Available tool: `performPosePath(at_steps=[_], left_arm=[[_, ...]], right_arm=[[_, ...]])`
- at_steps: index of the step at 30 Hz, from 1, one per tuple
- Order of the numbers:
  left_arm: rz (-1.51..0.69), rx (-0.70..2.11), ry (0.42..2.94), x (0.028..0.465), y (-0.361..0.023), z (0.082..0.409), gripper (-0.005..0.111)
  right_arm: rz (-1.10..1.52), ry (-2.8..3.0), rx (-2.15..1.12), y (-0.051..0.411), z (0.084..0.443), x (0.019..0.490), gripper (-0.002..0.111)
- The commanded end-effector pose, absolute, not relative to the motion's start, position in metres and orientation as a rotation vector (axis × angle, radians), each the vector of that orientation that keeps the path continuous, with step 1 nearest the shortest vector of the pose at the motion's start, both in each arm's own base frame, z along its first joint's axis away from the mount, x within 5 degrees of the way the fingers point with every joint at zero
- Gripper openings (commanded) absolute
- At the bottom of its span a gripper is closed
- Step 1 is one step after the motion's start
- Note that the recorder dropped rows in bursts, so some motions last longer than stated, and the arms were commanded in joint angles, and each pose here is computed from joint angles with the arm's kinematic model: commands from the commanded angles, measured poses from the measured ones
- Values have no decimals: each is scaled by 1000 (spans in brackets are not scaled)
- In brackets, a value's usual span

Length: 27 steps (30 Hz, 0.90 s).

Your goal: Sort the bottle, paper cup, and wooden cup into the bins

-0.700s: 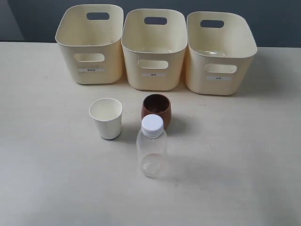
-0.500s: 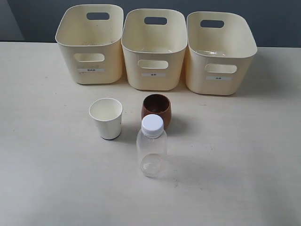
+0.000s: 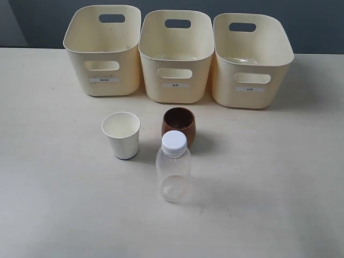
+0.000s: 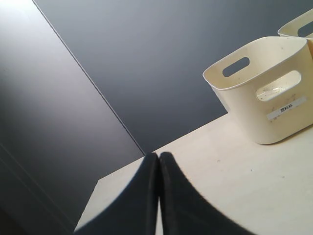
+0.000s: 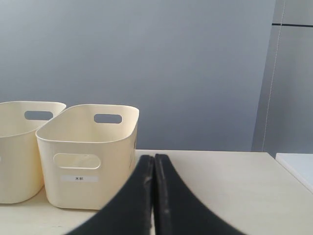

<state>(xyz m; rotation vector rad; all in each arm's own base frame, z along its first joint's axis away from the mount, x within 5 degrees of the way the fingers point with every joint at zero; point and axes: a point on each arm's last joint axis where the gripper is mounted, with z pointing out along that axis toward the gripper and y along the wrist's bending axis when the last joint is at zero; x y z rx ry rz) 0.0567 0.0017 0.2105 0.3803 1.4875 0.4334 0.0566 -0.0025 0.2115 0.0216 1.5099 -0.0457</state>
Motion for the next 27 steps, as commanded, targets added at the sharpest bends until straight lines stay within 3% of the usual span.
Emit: performPosePath(at_steps=[1, 27], left_arm=[[424, 372, 1480, 56, 1, 211, 0], [423, 371, 1480, 56, 1, 211, 0]], right_arm=[[-46, 1499, 18, -2, 212, 56, -1], [19, 1388, 70, -2, 222, 55, -1]])
